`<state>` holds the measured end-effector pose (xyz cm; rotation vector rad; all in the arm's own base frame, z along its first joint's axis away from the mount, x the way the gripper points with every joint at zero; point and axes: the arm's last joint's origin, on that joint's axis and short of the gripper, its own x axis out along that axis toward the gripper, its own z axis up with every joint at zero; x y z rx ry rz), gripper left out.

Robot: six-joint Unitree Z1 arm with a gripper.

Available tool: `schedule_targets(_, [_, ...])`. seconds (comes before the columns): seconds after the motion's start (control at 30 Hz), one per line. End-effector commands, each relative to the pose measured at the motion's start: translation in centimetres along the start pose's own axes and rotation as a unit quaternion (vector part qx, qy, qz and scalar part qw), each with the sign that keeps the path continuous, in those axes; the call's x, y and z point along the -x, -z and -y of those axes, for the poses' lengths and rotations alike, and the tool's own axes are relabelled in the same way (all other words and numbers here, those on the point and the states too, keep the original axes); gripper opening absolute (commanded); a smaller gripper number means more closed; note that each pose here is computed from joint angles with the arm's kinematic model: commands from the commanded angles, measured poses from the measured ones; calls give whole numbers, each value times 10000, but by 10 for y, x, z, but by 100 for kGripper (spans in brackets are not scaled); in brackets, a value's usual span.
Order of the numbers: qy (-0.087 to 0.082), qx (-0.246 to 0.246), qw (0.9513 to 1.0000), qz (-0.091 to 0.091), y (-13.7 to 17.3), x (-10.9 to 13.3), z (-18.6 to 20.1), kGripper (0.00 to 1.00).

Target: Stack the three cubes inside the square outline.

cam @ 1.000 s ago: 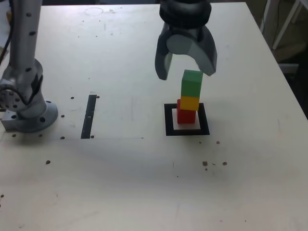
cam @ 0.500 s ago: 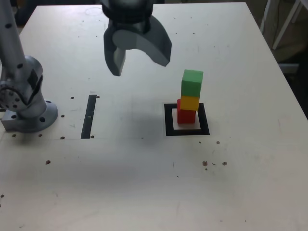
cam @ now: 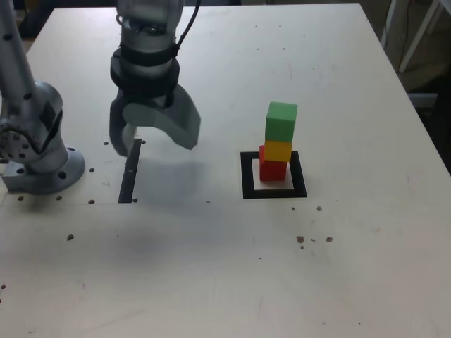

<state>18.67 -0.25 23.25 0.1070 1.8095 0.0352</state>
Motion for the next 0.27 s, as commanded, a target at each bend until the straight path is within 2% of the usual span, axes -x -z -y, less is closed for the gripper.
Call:
schedule_targets(0.0, [27,43,10000,-31,4,-7,1,100])
schedule_targets(0.23, [56,88,9999,-88,10,-18,2,100])
